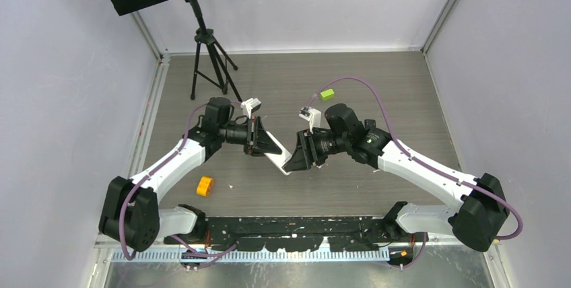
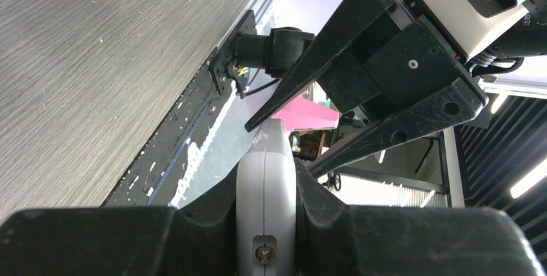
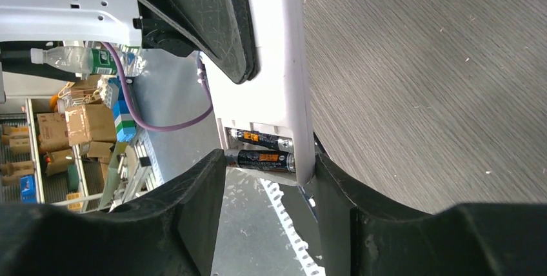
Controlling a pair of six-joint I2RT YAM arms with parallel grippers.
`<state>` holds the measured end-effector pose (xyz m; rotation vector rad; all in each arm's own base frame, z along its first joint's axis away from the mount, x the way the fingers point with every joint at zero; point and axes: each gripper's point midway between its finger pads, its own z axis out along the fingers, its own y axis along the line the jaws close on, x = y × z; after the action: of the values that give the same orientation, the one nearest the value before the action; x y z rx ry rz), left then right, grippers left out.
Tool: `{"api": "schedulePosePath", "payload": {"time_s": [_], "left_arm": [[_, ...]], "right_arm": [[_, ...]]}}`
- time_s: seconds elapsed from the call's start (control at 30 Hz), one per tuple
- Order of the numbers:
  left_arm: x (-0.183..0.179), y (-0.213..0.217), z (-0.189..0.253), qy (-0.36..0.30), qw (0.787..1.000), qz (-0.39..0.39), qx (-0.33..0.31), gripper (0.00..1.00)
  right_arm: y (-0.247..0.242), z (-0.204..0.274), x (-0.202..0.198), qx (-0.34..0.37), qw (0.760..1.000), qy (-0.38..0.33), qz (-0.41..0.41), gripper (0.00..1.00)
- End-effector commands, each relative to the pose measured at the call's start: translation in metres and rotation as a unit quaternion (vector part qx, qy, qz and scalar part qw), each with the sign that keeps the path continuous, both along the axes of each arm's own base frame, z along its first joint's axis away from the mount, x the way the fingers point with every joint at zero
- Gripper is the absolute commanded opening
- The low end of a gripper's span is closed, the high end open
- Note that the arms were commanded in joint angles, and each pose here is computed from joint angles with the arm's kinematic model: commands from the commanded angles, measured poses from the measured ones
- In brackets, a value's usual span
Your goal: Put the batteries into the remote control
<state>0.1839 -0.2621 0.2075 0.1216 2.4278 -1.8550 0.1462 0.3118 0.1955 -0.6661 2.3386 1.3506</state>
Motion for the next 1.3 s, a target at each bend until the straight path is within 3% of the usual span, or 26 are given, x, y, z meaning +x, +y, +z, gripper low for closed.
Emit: {"api": "schedulePosePath", "payload": {"time_s": [0.0, 0.27, 0.47, 0.53, 0.67, 0.73, 0.8, 1.0, 1.1, 1.17, 1.2, 1.27], "left_arm": [[0.0, -0.001, 0.015, -0.027, 0.999, -0.006, -0.019, 0.0], [-0.002, -0.002, 0.017, -0.023, 0.999, -0.008, -0.022, 0.0], [-0.003, -0.001, 0.02, -0.028, 0.999, -0.008, -0.025, 0.0], [-0.002, -0.001, 0.019, -0.033, 0.999, -0.009, -0.025, 0.0], [0.002, 0.0, 0.016, -0.068, 0.997, -0.002, -0.021, 0.0], [0.005, 0.001, 0.013, -0.097, 0.995, 0.007, -0.013, 0.0], [0.011, 0.004, 0.005, -0.124, 0.992, 0.024, 0.005, 0.0], [0.024, 0.012, -0.007, -0.146, 0.986, 0.07, 0.038, 0.0], [0.028, 0.017, -0.011, -0.156, 0.981, 0.096, 0.057, 0.0], [0.029, 0.023, -0.015, -0.16, 0.978, 0.11, 0.075, 0.0], [0.029, 0.026, -0.019, -0.157, 0.977, 0.118, 0.088, 0.0], [0.029, 0.03, -0.023, -0.154, 0.974, 0.127, 0.103, 0.0]], "right_arm": [[0.008, 0.018, -0.006, 0.038, 0.999, -0.02, 0.032, 0.49], [0.01, 0.01, -0.002, 0.029, 0.999, -0.019, 0.032, 0.3], [0.011, 0.0, 0.004, 0.012, 1.0, -0.016, 0.023, 0.27], [0.011, 0.0, 0.004, 0.009, 1.0, -0.014, 0.023, 0.36], [0.006, 0.007, 0.003, 0.012, 1.0, -0.022, 0.013, 0.63], [0.003, 0.014, 0.002, 0.018, 0.999, -0.031, 0.006, 0.7], [-0.002, 0.019, 0.002, 0.02, 0.999, -0.041, -0.007, 0.76], [-0.026, 0.018, 0.026, -0.014, 0.991, -0.084, -0.1, 0.78], [-0.055, -0.002, 0.06, -0.088, 0.968, -0.121, -0.203, 0.83], [-0.084, -0.024, 0.087, -0.18, 0.934, -0.144, -0.274, 0.8], [-0.097, -0.034, 0.099, -0.225, 0.916, -0.16, -0.292, 0.89], [-0.108, -0.053, 0.11, -0.293, 0.897, -0.168, -0.287, 0.92]]}}
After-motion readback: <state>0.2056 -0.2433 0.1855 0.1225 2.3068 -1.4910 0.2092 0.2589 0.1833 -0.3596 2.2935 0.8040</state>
